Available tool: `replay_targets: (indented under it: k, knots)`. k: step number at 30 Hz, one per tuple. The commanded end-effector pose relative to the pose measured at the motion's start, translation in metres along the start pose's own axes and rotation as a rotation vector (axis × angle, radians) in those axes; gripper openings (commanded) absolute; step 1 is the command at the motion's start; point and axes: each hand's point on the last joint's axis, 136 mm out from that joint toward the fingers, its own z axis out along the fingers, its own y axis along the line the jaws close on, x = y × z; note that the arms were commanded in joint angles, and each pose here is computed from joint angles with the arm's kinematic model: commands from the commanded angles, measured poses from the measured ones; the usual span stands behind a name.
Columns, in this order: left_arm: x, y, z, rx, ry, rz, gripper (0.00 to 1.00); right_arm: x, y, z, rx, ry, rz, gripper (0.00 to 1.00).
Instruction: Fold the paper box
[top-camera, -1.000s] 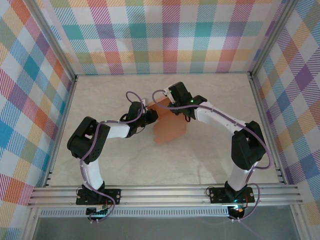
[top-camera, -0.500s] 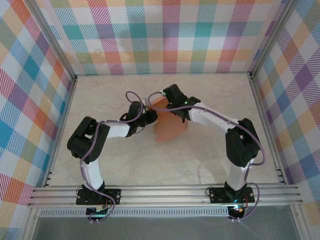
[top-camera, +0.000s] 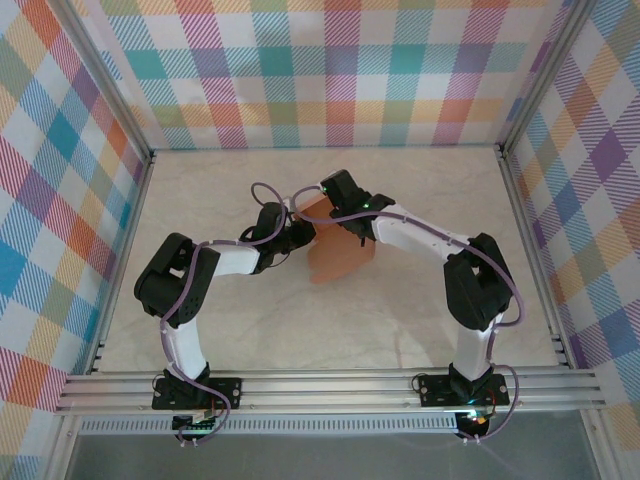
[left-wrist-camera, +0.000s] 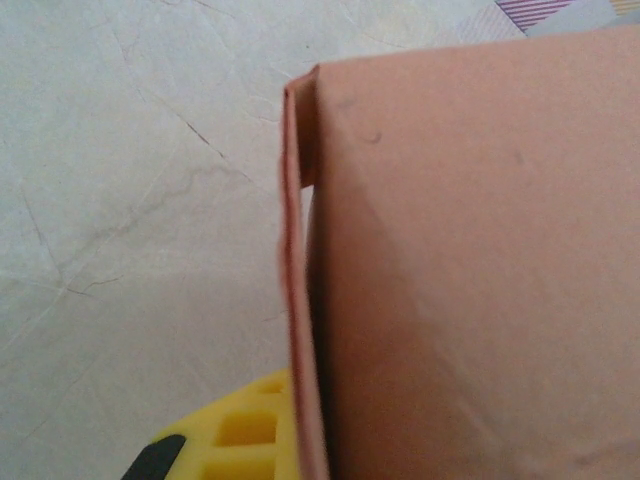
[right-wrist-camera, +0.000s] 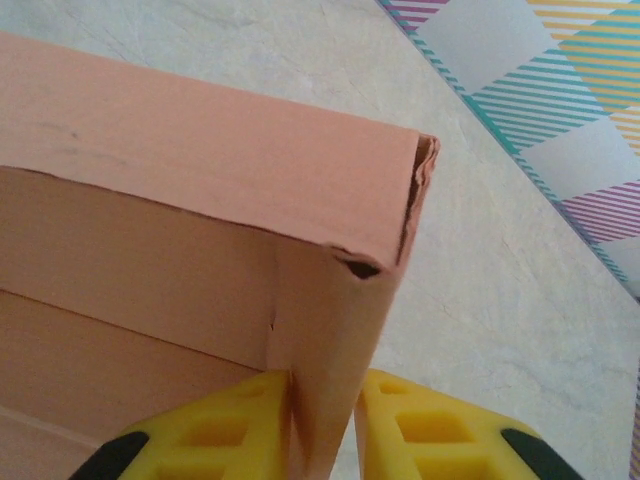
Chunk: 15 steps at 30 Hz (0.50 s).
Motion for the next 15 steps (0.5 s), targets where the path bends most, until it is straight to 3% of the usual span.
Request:
replay_targets:
  k: [1,7,15]
  knots:
    - [-0.024,-0.05,-0.006,0.165,-0.055,0.058,0.0,-0.004,0.014,0.009,-0.022,-0.003,-0.041,0.24]
    - [-0.024,-0.051,-0.007,0.169,-0.054,0.059,0.0,-0.003,0.012,0.014,0.01,0.006,-0.062,0.24]
    - [-0.024,-0.051,-0.007,0.168,-0.053,0.059,0.0,-0.001,0.009,0.022,0.084,0.021,-0.122,0.13]
